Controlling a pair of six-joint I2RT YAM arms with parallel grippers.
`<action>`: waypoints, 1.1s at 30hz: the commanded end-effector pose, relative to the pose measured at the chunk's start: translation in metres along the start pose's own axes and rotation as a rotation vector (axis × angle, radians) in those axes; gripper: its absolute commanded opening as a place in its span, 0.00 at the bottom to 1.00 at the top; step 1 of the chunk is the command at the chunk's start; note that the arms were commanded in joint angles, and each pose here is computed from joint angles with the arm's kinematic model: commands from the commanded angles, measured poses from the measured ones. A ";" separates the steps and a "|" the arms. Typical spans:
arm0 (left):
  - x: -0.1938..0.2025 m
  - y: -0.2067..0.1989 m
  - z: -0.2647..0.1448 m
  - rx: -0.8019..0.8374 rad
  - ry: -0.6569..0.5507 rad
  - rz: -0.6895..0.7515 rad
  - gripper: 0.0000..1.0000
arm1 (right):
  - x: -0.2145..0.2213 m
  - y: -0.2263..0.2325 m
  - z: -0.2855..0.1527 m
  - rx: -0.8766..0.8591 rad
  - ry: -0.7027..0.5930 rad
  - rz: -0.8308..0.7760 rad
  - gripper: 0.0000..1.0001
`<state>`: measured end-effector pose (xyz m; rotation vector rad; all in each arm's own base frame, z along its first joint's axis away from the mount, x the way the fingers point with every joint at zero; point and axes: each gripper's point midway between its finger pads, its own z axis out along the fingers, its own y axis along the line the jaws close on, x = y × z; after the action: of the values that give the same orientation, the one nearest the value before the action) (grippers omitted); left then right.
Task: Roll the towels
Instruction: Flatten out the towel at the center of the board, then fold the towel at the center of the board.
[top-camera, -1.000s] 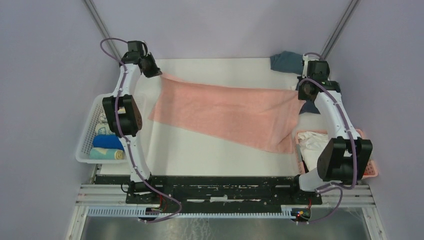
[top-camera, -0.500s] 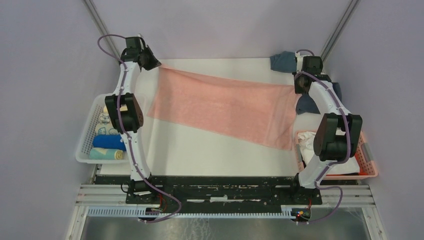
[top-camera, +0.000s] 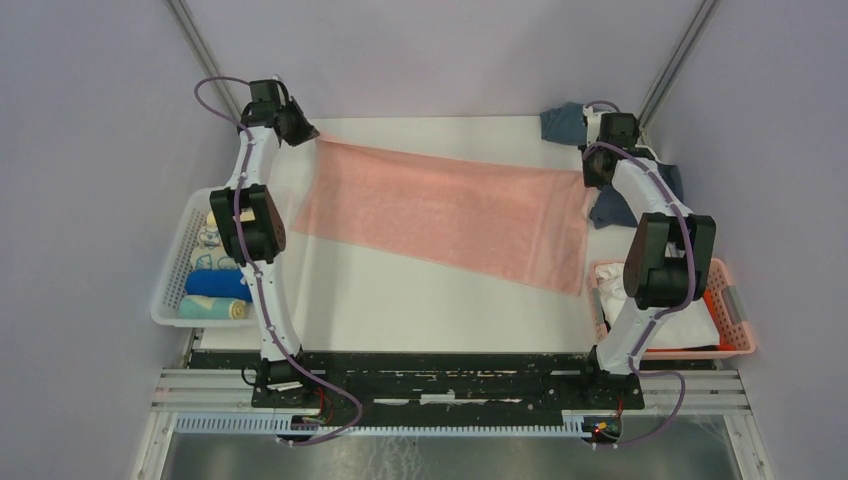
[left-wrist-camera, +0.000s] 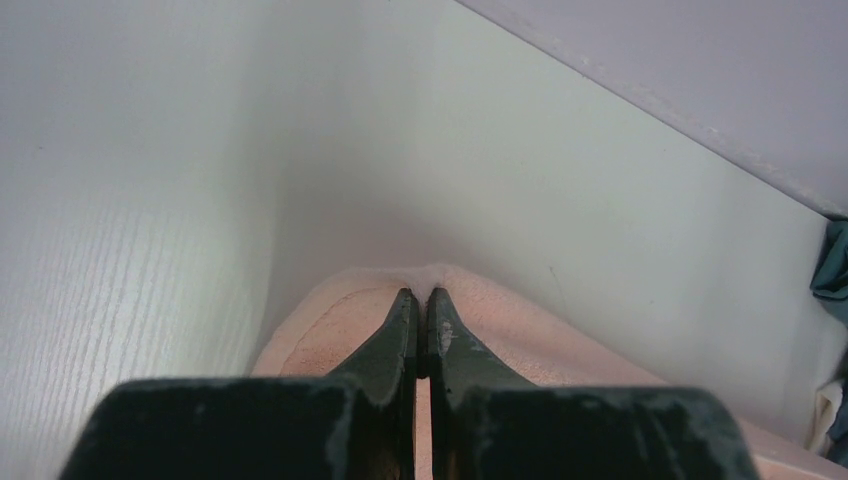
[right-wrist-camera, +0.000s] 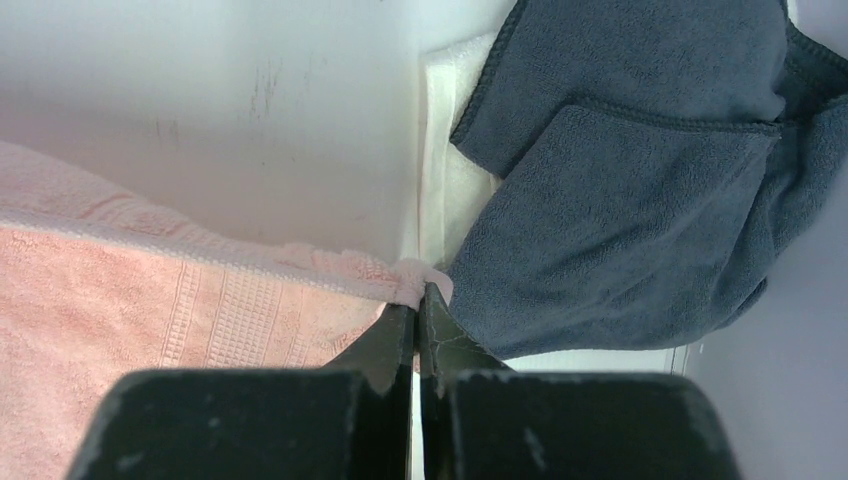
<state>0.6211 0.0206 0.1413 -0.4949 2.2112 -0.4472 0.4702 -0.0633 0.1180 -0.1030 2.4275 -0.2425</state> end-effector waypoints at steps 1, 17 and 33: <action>-0.019 0.004 -0.005 -0.008 -0.065 0.000 0.03 | -0.028 -0.014 -0.011 0.034 -0.082 0.001 0.00; -0.026 -0.003 -0.030 0.013 -0.080 -0.032 0.03 | -0.020 -0.042 0.002 0.205 0.012 0.124 0.01; -0.011 0.013 -0.017 -0.034 -0.037 -0.018 0.03 | -0.001 -0.023 0.031 0.115 0.119 0.114 0.00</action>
<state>0.5983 0.0199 0.1030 -0.5516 2.2956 -0.4650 0.4768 -0.0791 0.0564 0.0421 2.6280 -0.3214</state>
